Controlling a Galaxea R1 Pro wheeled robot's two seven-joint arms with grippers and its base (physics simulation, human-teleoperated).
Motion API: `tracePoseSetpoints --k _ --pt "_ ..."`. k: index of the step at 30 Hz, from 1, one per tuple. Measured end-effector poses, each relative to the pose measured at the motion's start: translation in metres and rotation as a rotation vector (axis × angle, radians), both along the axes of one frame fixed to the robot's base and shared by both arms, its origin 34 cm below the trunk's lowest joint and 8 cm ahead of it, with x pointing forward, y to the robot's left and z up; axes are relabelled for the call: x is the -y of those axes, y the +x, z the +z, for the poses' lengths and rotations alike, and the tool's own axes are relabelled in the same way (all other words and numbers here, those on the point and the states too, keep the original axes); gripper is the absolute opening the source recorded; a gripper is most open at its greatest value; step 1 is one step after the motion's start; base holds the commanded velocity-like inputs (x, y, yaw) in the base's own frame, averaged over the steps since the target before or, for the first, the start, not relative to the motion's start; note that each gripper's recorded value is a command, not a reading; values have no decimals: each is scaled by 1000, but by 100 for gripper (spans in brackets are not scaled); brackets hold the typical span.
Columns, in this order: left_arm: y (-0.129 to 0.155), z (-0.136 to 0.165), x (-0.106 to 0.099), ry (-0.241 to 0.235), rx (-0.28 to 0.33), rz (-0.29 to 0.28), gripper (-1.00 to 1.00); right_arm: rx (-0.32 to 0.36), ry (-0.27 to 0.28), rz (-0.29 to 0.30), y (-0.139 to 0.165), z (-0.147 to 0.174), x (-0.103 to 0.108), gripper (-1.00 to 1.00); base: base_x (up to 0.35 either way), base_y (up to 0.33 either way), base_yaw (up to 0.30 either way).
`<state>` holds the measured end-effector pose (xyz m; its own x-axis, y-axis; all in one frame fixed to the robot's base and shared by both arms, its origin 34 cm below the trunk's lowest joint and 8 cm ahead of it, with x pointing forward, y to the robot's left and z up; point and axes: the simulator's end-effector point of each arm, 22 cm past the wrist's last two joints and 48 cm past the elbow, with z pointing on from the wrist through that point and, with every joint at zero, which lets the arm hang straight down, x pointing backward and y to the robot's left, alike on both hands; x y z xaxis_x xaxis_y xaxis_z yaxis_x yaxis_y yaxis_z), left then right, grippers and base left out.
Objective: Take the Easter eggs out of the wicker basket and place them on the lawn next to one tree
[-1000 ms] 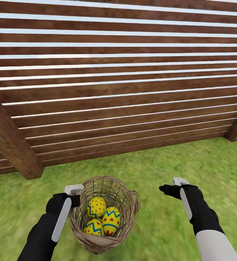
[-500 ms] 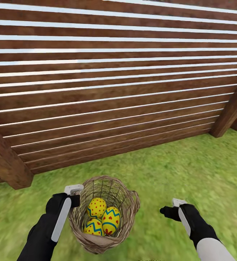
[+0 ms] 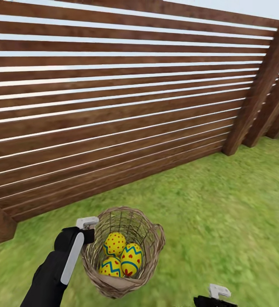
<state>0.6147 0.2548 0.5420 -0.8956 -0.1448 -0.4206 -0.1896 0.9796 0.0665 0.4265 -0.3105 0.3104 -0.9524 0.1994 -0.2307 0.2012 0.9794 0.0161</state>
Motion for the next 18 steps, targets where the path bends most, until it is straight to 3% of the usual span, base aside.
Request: tracePoseSetpoints --k 3,12,18 --pt "1 7 1 -3 1 -1 -100 42 -13 2 -1 6 2 100 0 0 -293" --pt "5 27 2 -5 5 -1 -100 46 -11 4 -1 24 -1 100 0 0 -294" --pt "6 38 6 -27 2 1 -100 48 -15 9 -22 32 -4 100 0 0 -294"
